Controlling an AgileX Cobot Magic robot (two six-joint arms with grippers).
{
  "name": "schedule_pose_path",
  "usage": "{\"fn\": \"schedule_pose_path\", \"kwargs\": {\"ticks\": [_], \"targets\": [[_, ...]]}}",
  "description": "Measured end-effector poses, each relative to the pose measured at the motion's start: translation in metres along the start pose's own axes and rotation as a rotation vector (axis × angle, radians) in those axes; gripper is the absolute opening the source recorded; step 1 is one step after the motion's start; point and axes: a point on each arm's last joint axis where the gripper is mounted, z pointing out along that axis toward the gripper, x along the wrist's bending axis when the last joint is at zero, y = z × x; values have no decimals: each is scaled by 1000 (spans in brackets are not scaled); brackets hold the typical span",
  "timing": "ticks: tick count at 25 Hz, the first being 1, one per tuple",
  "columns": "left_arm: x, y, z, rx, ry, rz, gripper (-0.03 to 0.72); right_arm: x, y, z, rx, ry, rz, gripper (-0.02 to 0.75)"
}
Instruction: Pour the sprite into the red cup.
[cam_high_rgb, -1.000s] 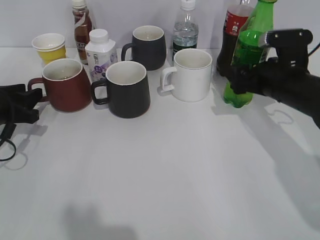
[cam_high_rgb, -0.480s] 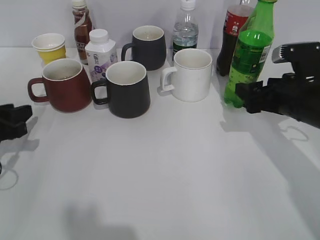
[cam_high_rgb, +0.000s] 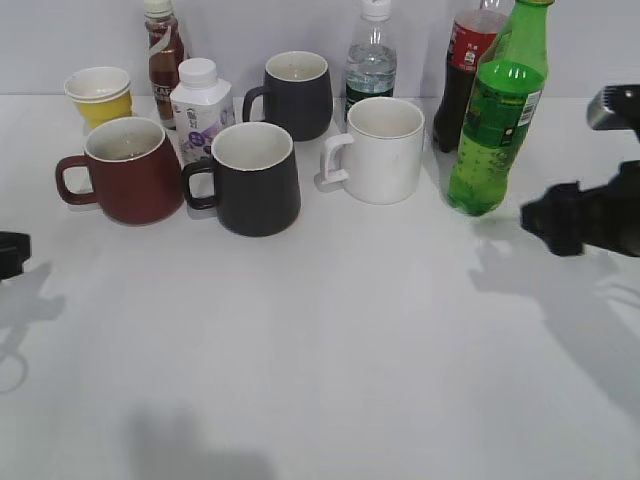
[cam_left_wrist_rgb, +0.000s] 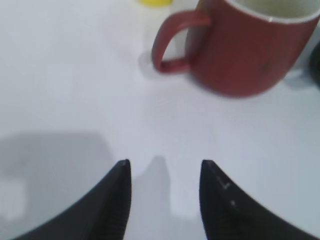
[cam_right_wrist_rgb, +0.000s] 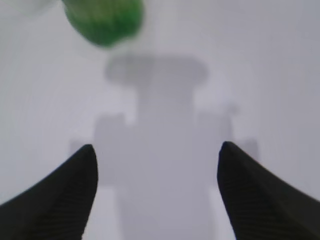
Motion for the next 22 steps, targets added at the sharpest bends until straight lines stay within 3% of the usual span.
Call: {"fn": "schedule_pose_path", "kwargs": {"ticks": [8, 13, 17, 22], "targets": [[-16, 31, -63, 343, 139, 37, 350, -3, 17, -51, 326, -98, 76, 537], [-14, 32, -125, 476, 190, 38, 350, 7, 15, -101, 443, -12, 80, 526], [-7, 18, -175, 423, 165, 109, 350, 11, 10, -144, 434, 46, 40, 523], [-5, -10, -220, 201, 33, 122, 350, 13, -2, -197, 248, 74, 21, 522]]}}
